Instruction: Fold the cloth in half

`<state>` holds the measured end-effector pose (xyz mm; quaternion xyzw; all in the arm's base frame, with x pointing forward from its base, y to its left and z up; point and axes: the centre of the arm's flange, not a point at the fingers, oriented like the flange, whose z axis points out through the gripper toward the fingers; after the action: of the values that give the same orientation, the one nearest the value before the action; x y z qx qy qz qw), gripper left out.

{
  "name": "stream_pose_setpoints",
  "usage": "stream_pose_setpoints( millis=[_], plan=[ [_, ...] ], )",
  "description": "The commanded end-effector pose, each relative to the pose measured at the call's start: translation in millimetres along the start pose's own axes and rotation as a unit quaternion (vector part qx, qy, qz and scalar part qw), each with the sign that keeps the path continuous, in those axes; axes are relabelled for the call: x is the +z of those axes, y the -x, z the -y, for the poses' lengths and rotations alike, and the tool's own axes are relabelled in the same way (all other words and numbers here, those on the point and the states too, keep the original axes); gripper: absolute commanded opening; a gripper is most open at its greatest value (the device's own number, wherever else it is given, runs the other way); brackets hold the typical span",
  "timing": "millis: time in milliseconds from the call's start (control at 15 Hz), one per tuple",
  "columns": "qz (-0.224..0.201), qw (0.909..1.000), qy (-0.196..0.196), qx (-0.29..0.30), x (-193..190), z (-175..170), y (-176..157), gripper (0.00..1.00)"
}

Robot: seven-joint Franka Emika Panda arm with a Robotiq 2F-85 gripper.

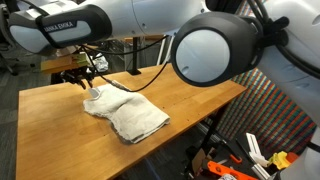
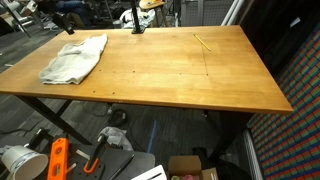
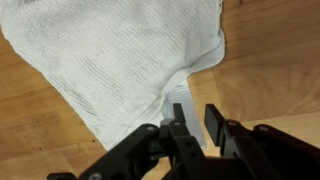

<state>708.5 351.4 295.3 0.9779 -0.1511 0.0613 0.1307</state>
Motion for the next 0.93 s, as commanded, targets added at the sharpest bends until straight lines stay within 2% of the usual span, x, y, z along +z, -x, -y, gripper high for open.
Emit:
stream_pose_setpoints(
  millis=[0,200,267,333,400,733,800,867],
  plan=[
    [0.026,0.9989,-0.007,-0.038,-5.2,16.6,16.6,0.62],
    [0.024,0.9985,-0.004,-0.05,0.7,33.3,31.1,0.84],
    [0.025,0.9982,0.007,-0.054,8.0,40.0,34.2,0.92],
    [0.026,0.998,0.011,-0.056,12.3,43.3,37.3,0.98],
    [0.03,0.9977,0.015,-0.058,18.5,46.4,39.5,1.0],
    [0.034,0.9978,0.03,-0.048,47.6,49.3,36.2,1.0],
    [0.033,0.9979,0.032,-0.046,50.6,47.1,35.3,0.75],
    [0.033,0.9979,0.032,-0.046,51.9,46.1,34.0,0.74]
  ],
)
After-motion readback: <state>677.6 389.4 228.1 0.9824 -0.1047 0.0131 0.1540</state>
